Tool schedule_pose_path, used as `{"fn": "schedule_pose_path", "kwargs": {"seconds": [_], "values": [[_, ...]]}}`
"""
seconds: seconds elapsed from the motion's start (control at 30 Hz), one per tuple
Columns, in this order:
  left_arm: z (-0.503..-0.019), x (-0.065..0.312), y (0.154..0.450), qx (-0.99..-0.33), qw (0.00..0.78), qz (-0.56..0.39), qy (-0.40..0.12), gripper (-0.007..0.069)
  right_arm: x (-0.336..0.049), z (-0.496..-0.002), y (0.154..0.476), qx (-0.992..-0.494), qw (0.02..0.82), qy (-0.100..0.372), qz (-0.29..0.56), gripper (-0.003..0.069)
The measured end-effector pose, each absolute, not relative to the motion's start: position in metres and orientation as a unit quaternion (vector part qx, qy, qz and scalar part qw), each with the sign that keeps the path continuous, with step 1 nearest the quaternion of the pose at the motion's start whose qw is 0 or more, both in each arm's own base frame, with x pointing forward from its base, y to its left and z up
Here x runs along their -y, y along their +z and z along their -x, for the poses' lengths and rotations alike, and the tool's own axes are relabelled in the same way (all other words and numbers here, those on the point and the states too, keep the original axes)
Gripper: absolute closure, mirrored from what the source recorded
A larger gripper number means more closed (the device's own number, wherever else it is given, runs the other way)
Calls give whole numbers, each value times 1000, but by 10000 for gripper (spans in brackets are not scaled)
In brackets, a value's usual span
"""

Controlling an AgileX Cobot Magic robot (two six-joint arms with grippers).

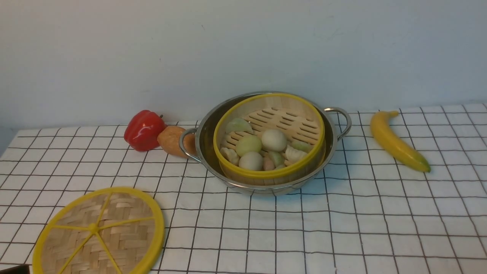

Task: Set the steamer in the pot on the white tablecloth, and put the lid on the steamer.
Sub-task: 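Grasp the bamboo steamer lid lying on the table by its centre knob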

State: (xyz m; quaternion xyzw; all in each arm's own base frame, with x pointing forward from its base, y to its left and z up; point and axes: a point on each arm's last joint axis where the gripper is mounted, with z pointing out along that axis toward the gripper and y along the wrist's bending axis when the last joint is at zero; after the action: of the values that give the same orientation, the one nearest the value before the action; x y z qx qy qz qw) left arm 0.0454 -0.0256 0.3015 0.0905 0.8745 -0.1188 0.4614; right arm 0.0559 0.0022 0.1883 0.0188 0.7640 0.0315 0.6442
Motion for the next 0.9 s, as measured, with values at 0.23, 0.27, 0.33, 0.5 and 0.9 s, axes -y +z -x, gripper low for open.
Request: {"fn": "schedule_pose_path", "kwargs": {"seconds": [0.23, 0.27, 0.33, 0.5, 0.9], "values": [[-45, 26, 302, -875, 461, -90, -119, 193, -2, -56, 188, -764, 645, 31, -19, 419], [-45, 26, 302, -875, 461, -90, -119, 193, -2, -56, 188, -764, 645, 31, -19, 419], [-45, 26, 302, -875, 461, -90, -119, 193, -2, -56, 188, -764, 645, 31, -19, 419], [-45, 26, 302, -874, 462, -92, -118, 193, -2, -56, 188, -764, 644, 33, -20, 419], [-48, 25, 305, -864, 482, -89, -115, 193, -2, -56, 188, -764, 644, 34, -22, 419]]}}
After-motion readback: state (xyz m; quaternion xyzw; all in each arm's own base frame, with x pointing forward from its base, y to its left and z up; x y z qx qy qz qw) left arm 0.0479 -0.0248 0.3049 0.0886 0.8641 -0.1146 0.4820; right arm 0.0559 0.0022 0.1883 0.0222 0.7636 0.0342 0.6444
